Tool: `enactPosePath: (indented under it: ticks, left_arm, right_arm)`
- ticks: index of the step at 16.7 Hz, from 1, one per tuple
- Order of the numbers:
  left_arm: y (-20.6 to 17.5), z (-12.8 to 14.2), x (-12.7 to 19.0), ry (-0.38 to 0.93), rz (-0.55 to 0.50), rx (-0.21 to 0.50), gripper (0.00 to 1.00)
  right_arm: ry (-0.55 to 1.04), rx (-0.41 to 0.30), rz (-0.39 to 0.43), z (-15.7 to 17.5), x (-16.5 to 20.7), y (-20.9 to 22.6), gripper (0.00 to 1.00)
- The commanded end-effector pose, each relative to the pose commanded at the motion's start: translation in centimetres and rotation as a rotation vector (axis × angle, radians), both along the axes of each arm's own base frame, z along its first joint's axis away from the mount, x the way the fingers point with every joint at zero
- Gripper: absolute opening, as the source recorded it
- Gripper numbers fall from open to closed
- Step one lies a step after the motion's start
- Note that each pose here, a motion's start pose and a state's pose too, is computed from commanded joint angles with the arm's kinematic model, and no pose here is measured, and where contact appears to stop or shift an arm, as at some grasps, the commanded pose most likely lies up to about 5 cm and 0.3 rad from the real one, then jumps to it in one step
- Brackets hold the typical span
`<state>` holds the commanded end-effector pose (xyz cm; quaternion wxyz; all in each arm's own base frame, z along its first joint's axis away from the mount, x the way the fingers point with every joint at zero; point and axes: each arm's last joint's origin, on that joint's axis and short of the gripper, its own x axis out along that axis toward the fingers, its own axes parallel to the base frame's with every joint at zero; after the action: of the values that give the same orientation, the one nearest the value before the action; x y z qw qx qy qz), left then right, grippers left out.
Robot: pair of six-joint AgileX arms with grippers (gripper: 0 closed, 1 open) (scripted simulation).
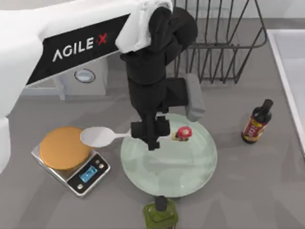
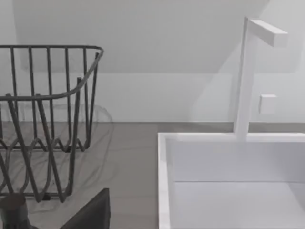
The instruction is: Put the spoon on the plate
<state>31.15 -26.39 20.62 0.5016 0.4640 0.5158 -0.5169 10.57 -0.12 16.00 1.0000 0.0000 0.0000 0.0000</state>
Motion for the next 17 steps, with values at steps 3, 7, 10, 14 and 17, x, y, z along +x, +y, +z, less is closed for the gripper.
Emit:
enactPosePath:
  ticks: [3, 7, 10, 14, 17]
  left_arm:
    - [-3.5, -2.0, -0.1, -0.051, -0.006, 0.024, 0.0]
    - [-4.1, -2.6, -0.1, -0.062, -0.002, 0.033, 0.0]
    - [-3.9, -2.6, 0.0, -0.06, -0.001, 0.033, 0.0]
    - [-4.4, -3.4, 0.0, -0.047, -0.007, 0.038, 0.0]
    - [-4.9, -4.4, -0.2, -0.024, -0.016, 0.039, 0.0]
  right_arm:
    - [0.0, 0.0, 0.0, 0.0, 0.0, 0.0, 1.0]
    - [0.0, 0.0, 0.0, 0.0, 0.0, 0.0, 1.0]
    - [0.0, 0.0, 0.0, 0.0, 0.0, 0.0, 1.0]
    - [0.0, 0.0, 0.0, 0.0, 0.0, 0.0, 1.0]
    - [0.0, 0.0, 0.0, 0.0, 0.0, 0.0, 1.0]
